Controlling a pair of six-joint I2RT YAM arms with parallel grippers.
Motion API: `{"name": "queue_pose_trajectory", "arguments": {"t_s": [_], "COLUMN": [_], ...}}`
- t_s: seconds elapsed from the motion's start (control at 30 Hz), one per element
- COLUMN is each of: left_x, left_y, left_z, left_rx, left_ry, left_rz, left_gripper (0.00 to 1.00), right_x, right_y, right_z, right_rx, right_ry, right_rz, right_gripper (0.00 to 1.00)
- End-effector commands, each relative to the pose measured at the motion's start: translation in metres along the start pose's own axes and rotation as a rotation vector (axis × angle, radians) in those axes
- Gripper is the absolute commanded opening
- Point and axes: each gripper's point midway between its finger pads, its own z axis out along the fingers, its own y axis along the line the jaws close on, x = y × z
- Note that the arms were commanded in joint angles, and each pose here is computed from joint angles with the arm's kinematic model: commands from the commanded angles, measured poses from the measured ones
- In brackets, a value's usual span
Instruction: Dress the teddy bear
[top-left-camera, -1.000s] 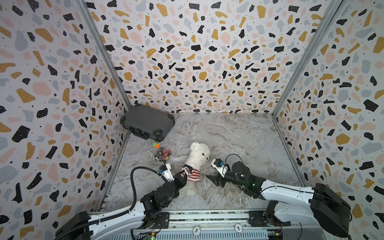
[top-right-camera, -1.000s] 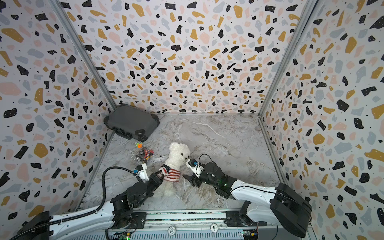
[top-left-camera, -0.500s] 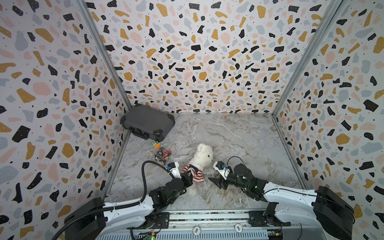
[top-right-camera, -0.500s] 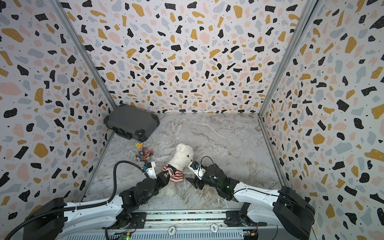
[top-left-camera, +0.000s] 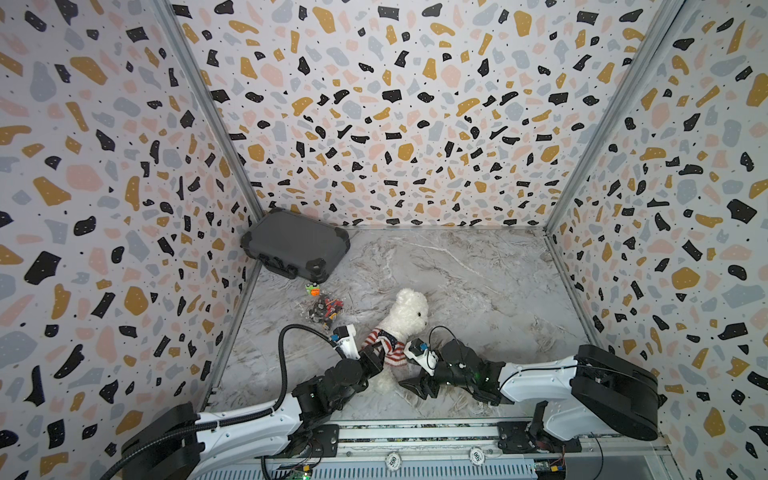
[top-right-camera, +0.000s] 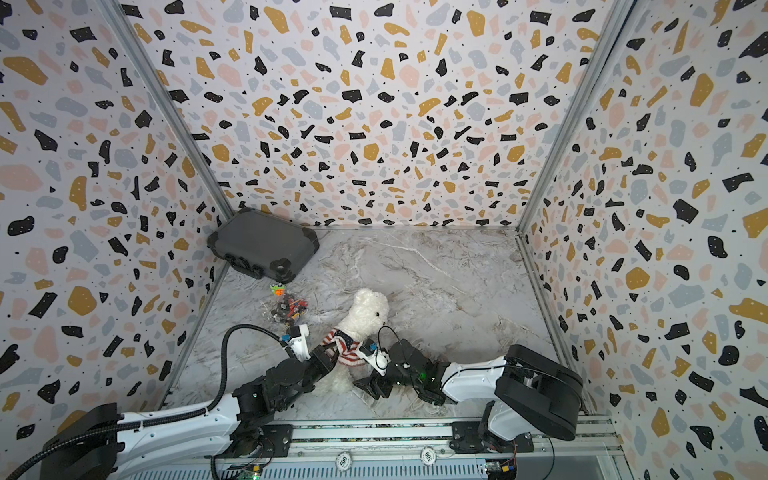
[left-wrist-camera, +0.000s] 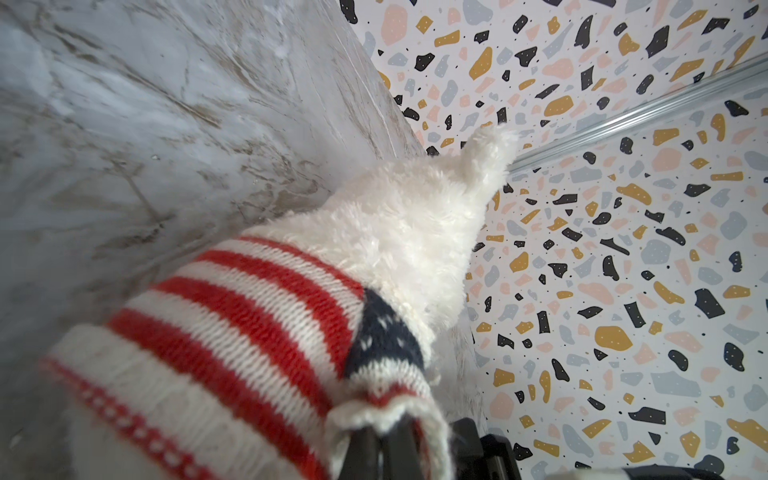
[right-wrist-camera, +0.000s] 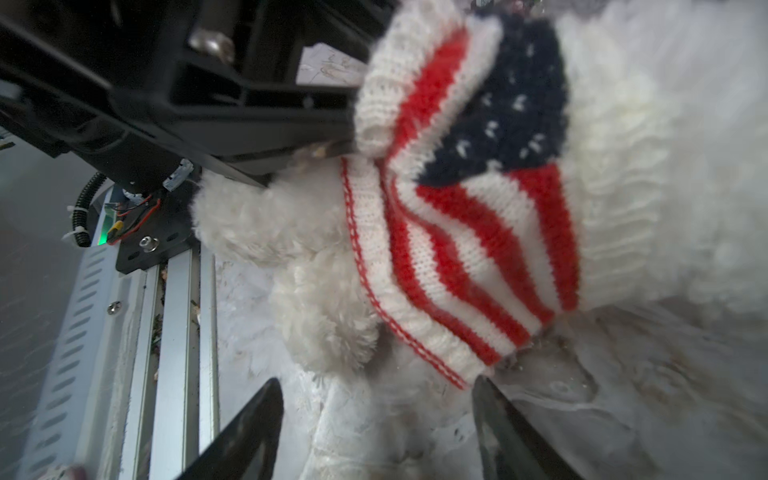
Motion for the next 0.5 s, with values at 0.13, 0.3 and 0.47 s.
{"name": "queue_pose_trajectory", "arguments": {"t_s": [0.13, 0.3, 0.47], "left_x": [-0.007, -0.009, -0.007], "left_y": [0.009, 0.012, 0.013], "left_z": [-0.002, -0.004, -0.004], "left_rx": [-0.036, -0.026, -0.019], "left_ry": [-0.028, -0.034, -0.028], "left_rz": [0.013, -0.001, -0.001], "left_gripper": [0.00, 0.00, 0.00], "right_x": [-0.018, -0.014, -0.007], "right_y": [0.020, 0.021, 0.010], "right_z": [0.024, 0.040, 0.050], "right_rx": [-0.054, -0.057, -0.008], "right_ry": [-0.026, 0.007, 0.035], "right_rz": [0.005, 0.000, 0.003], "right_gripper": [0.70, 0.66, 0.62]}}
